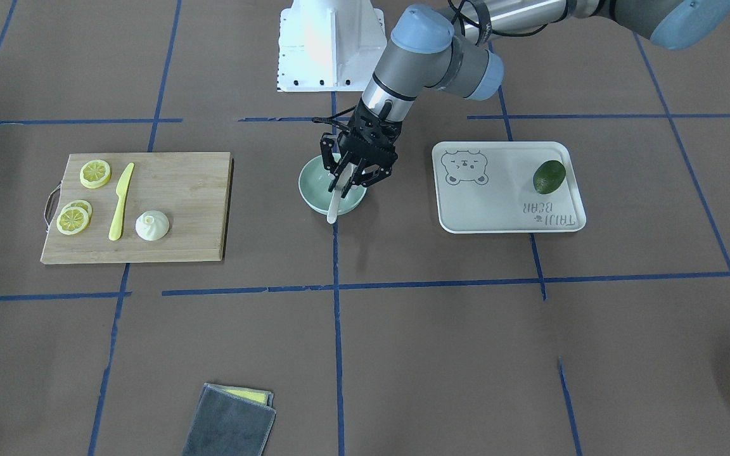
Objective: Put spoon and bun in bowl
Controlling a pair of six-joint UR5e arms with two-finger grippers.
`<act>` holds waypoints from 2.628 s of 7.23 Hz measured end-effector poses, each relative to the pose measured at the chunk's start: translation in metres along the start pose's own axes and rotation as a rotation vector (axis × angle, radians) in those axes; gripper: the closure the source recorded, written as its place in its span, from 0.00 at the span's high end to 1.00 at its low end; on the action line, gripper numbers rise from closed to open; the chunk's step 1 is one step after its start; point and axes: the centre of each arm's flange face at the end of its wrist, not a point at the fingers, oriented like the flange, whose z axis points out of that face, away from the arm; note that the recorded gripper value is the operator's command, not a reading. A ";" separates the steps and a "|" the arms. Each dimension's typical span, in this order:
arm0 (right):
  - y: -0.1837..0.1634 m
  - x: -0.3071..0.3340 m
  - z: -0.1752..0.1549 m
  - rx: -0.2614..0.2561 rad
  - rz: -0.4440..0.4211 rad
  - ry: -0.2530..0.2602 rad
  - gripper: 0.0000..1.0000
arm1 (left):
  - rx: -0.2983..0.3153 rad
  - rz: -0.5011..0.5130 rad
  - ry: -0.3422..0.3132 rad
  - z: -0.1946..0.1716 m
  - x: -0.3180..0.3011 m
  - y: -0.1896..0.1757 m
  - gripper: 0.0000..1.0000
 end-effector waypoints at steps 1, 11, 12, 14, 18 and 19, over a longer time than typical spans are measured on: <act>-0.003 -0.007 0.005 -0.003 -0.023 -0.004 1.00 | 0.013 -0.003 -0.013 0.003 -0.001 0.001 1.00; -0.063 -0.339 0.126 0.194 0.283 -0.080 0.95 | 0.077 0.167 -0.121 -0.092 -0.143 -0.034 0.99; -0.059 -0.338 0.138 0.188 0.291 -0.059 0.90 | 0.078 0.165 -0.121 -0.093 -0.143 -0.034 0.99; -0.059 -0.340 0.150 0.190 0.291 -0.037 0.85 | 0.080 0.159 -0.120 -0.093 -0.142 -0.035 0.99; -0.058 -0.348 0.156 0.186 0.280 -0.036 0.71 | 0.081 0.157 -0.121 -0.093 -0.143 -0.035 0.99; -0.058 -0.349 0.157 0.184 0.278 -0.037 0.35 | 0.082 0.157 -0.121 -0.093 -0.143 -0.035 0.99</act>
